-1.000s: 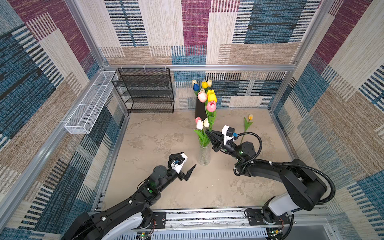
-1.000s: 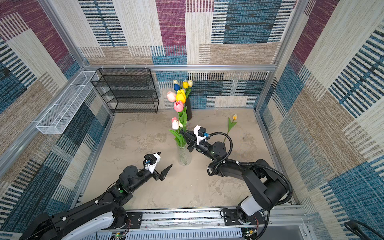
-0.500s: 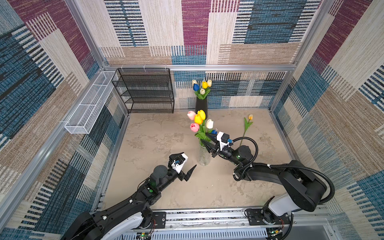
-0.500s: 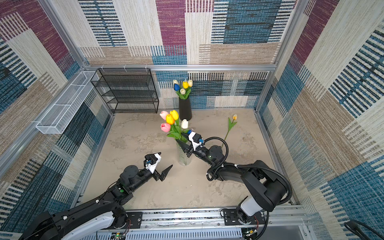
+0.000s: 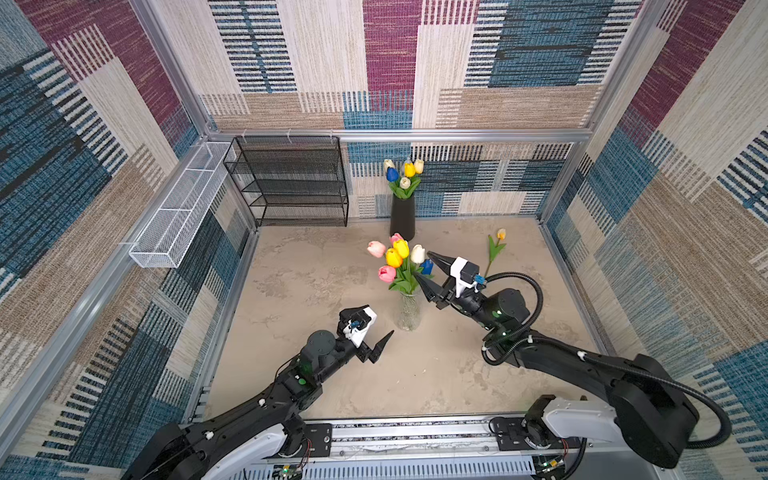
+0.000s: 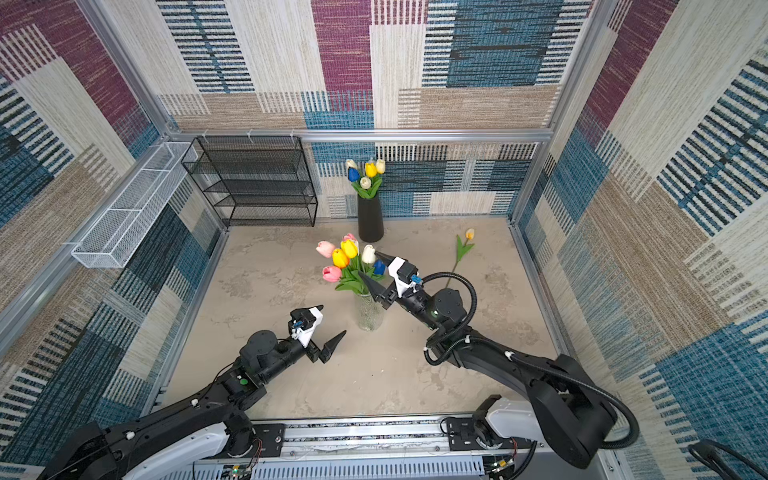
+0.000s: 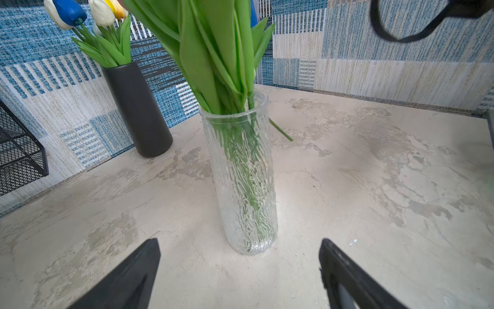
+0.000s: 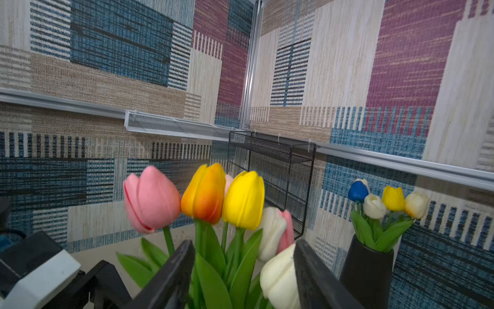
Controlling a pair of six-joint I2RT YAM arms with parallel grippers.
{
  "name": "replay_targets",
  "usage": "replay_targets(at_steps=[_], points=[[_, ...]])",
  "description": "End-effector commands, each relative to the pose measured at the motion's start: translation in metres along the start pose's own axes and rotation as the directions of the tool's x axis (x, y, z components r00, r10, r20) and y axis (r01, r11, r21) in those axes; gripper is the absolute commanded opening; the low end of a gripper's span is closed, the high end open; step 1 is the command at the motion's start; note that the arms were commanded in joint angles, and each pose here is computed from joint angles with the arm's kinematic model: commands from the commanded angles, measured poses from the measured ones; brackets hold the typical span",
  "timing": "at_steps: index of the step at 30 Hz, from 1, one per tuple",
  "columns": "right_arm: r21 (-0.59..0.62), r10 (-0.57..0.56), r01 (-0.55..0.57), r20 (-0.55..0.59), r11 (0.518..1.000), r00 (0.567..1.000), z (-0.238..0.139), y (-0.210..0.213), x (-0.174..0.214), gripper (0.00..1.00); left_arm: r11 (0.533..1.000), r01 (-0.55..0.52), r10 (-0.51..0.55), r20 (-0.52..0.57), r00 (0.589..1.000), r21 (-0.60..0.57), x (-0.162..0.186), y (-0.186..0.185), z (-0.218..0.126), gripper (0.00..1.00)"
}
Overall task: Arrange the flowers into the vase
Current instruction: 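Lower the tulip bunch stems into the glass vase with the right gripper, then open the right gripper and move it to the loose orange tulip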
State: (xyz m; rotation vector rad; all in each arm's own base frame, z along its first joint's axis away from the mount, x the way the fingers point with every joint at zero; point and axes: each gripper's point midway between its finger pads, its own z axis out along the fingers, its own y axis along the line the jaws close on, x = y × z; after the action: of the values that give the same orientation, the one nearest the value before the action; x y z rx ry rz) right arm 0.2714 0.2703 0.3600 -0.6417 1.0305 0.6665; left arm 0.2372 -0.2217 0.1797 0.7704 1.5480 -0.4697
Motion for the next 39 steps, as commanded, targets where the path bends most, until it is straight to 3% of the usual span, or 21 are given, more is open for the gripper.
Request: replay_targets(at_steps=[1, 6, 8, 10, 12, 15, 18, 23, 29, 39], points=[[0.089, -0.035, 0.037, -0.014, 0.995, 0.999, -0.006, -0.015, -0.018, 0.65, 1.000, -0.022, 0.022, 0.029, 0.999, 0.004, -0.009, 0.000, 0.000, 0.96], [0.264, -0.011, 0.025, -0.057, 0.964, 0.998, -0.014, -0.058, -0.044, 0.69, 1.000, -0.022, 0.022, 0.028, 0.999, 0.003, -0.009, 0.000, 0.001, 0.96], [0.396, 0.108, -0.052, -0.121, 0.917, 0.987, -0.020, -0.105, -0.035, 0.72, 1.000, -0.020, 0.020, 0.030, 0.999, 0.009, -0.010, -0.001, 0.001, 0.96], [0.502, 0.260, -0.140, -0.178, 0.854, 0.949, -0.034, -0.154, -0.012, 0.74, 1.000, -0.020, 0.019, 0.033, 0.999, 0.014, -0.011, -0.002, 0.001, 0.95], [0.647, 0.425, -0.185, -0.237, 0.740, 0.874, -0.062, -0.210, 0.029, 0.72, 0.999, -0.022, 0.021, 0.041, 0.999, 0.026, -0.012, -0.004, 0.000, 0.96], [0.784, 0.612, -0.158, -0.324, 0.600, 0.721, -0.106, -0.255, 0.102, 0.71, 0.998, -0.027, 0.025, 0.048, 0.999, 0.054, -0.013, -0.009, 0.000, 0.96], [0.857, 0.745, -0.130, -0.348, 0.499, 0.569, -0.147, -0.275, 0.168, 0.64, 0.997, -0.034, 0.030, 0.053, 0.998, 0.076, -0.014, -0.012, 0.000, 0.97], [0.921, 0.852, -0.027, -0.347, 0.388, 0.392, -0.204, -0.291, 0.245, 0.54, 0.996, -0.037, 0.033, 0.049, 0.998, 0.078, -0.013, -0.013, 0.000, 0.97], [0.915, 0.881, 0.041, -0.397, 0.401, 0.257, -0.218, -0.295, 0.300, 0.43, 0.996, -0.036, 0.032, 0.042, 0.999, 0.085, -0.011, -0.014, 0.002, 0.97], [0.898, 0.868, 0.093, -0.440, 0.430, 0.231, -0.200, -0.299, 0.332, 0.43, 0.994, -0.028, 0.024, 0.040, 0.999, 0.102, -0.011, -0.017, 0.005, 0.96]])
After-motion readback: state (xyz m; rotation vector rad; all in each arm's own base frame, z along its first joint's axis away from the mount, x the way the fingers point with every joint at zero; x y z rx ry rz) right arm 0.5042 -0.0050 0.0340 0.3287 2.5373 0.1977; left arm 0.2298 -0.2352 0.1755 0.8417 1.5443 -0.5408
